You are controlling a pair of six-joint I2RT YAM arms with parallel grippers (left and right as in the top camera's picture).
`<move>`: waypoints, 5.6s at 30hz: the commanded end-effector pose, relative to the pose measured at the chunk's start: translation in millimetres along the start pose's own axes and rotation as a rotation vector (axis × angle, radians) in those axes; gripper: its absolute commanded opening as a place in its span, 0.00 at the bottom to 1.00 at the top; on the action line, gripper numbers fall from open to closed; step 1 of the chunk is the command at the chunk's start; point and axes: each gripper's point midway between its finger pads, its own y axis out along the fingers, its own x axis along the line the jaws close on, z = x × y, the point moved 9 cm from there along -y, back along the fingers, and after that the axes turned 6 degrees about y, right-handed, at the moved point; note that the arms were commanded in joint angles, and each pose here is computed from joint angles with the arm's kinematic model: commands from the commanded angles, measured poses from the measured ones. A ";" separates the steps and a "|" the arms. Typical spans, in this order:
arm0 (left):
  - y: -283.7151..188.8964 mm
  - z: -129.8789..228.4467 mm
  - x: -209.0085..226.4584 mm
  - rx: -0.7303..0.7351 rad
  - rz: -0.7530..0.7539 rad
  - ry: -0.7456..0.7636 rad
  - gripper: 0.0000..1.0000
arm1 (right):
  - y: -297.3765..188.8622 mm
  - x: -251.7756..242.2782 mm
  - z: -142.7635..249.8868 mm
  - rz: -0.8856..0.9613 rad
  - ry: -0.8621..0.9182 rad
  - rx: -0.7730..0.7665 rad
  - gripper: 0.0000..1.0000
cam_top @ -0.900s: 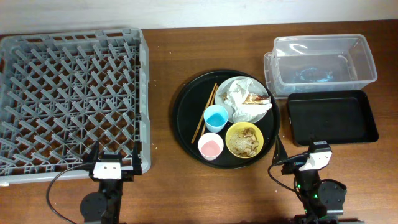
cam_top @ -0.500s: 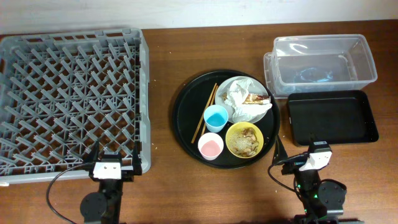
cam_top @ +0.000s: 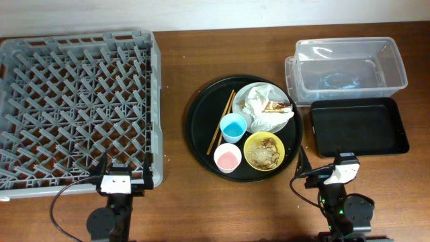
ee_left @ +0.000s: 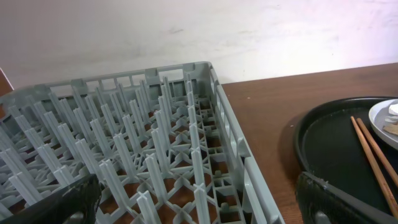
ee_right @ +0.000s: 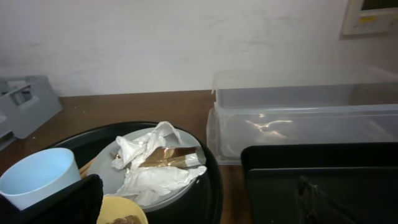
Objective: Sort waste into correct bins and load items into the dishwasher rack
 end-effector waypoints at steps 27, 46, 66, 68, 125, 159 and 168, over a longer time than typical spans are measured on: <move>38.3 -237.8 60.1 0.354 0.012 -0.048 0.99 | 114.9 86.6 -271.5 -0.219 0.080 0.589 0.98; 185.5 -109.2 33.9 0.940 0.213 -0.112 0.99 | 245.5 132.1 -88.4 0.509 0.308 0.990 0.98; 187.7 -108.7 34.7 0.938 0.155 -0.201 0.99 | 278.7 99.1 52.6 0.770 0.286 1.257 0.99; 187.1 -106.5 34.2 0.944 0.156 -0.201 0.99 | 275.2 95.9 62.2 0.781 0.279 1.272 0.99; 166.0 -152.1 97.2 0.776 -0.058 -0.314 0.99 | 152.6 128.8 -127.7 0.007 0.117 1.421 0.59; 160.8 -145.9 118.9 0.783 -0.120 -0.344 0.99 | 136.8 141.1 59.7 0.267 0.129 1.409 0.19; 160.8 -145.9 118.9 0.783 -0.120 -0.344 0.99 | 131.9 137.9 63.2 0.283 0.120 1.432 0.29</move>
